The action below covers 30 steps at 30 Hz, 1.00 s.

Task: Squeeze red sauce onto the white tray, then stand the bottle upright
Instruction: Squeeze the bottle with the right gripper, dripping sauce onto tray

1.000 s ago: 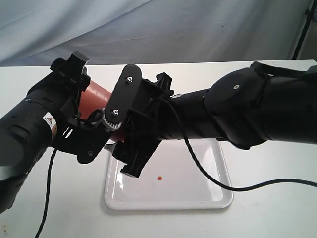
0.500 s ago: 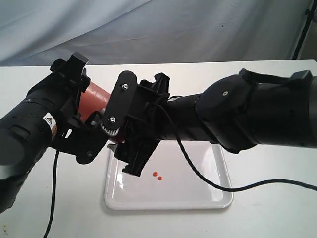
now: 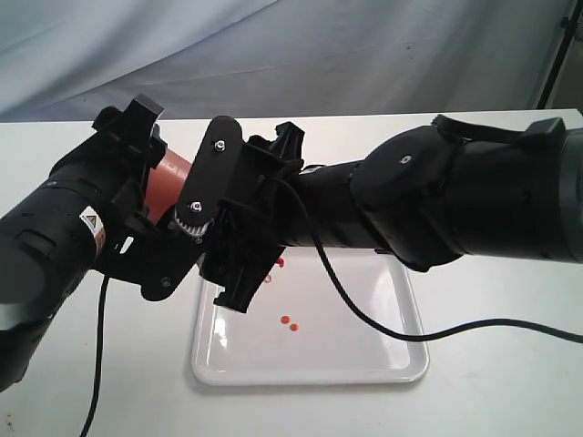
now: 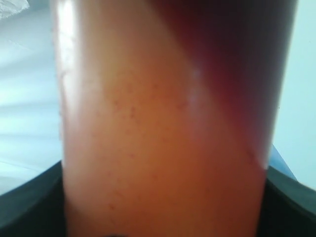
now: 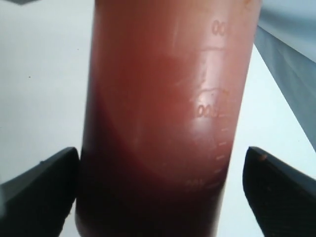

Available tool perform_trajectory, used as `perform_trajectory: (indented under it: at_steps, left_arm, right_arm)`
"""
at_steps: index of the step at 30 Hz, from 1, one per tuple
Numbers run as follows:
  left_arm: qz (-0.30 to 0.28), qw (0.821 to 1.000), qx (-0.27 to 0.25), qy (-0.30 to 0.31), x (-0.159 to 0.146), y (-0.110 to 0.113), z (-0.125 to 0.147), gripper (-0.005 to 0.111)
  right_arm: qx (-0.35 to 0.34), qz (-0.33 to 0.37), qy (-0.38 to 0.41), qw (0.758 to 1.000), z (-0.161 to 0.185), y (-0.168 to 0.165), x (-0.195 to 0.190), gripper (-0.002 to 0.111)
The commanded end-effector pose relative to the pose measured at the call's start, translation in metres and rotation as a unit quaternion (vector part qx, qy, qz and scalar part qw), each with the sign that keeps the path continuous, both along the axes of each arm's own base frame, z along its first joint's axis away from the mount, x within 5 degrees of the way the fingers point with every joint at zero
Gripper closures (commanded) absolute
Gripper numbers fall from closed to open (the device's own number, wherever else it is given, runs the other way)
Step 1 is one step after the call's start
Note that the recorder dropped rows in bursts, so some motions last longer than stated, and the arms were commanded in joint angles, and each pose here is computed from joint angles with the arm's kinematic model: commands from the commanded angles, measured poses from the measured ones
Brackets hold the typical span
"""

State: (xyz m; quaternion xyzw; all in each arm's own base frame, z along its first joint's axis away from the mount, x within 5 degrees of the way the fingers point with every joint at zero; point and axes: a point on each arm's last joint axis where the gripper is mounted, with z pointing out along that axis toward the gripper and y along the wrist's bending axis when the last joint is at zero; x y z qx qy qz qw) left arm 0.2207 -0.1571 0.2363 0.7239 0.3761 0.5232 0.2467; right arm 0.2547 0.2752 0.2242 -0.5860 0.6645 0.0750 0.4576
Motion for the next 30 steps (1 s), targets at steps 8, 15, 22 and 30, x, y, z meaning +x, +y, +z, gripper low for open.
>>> perform_trajectory:
  at_steps: [8,15,22,30]
  left_arm:
    - [0.003,1.000,-0.011,-0.022,0.0003,-0.0008,0.0081,0.107]
    - [0.006,1.000,-0.021,-0.022,0.0003,-0.0008,0.0081,0.107]
    - [0.006,1.000,-0.021,-0.022,0.0003,-0.0008,0.0081,0.107]
    - [0.007,1.000,-0.020,-0.023,0.0003,-0.0007,0.0082,0.107]
  right_arm:
    - [0.037,-0.070,0.019,0.997,0.0038,-0.0019,0.0054,0.028]
    - [0.038,-0.060,0.027,0.997,0.0032,-0.0006,0.0035,0.051]
    - [0.047,-0.069,0.037,0.996,0.0032,-0.0006,0.0035,0.108]
    - [0.047,-0.072,0.036,0.996,0.0034,-0.0009,0.0040,0.108]
